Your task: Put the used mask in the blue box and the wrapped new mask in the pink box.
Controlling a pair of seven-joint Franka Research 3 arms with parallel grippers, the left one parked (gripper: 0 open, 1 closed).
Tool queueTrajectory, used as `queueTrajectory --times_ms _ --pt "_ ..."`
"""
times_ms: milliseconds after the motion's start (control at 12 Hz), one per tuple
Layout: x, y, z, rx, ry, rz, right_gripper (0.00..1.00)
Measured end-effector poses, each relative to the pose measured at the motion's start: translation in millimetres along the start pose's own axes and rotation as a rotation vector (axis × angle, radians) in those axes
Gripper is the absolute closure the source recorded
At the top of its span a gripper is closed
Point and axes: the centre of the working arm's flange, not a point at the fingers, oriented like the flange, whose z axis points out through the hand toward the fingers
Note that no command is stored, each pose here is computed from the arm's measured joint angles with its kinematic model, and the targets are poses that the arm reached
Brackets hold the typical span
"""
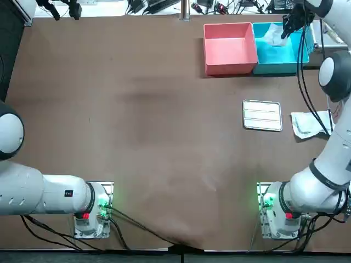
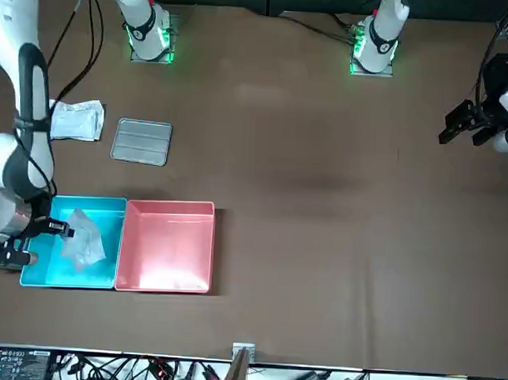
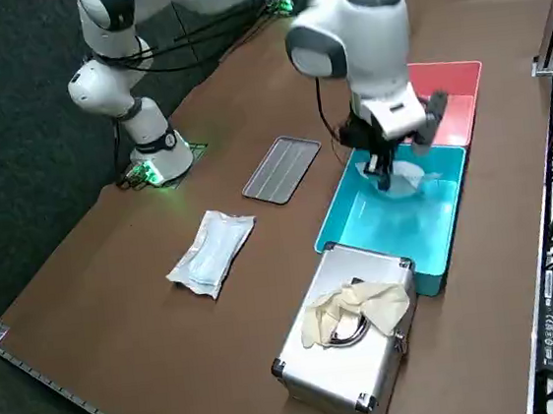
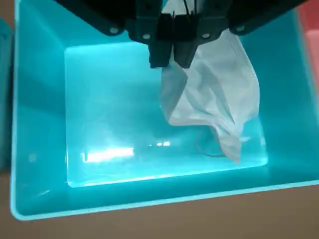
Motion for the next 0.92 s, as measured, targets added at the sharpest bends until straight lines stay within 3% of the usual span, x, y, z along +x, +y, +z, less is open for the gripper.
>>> queueTrajectory --times_ms 83,167,333,667,917 --pt "2.6 3.3 14.4 -0.003 0.0 0.008 0.95" --pt "4.8 5.9 28.2 -0.007 0.001 0.012 0.86" --pt "7.5 7.7 49.3 -0.012 0.0 0.014 0.81" --pt "10.1 10.2 54.9 -0.022 0.001 0.016 0.39" --pt "12.1 15.9 16.8 -0.046 0.018 0.012 0.03"
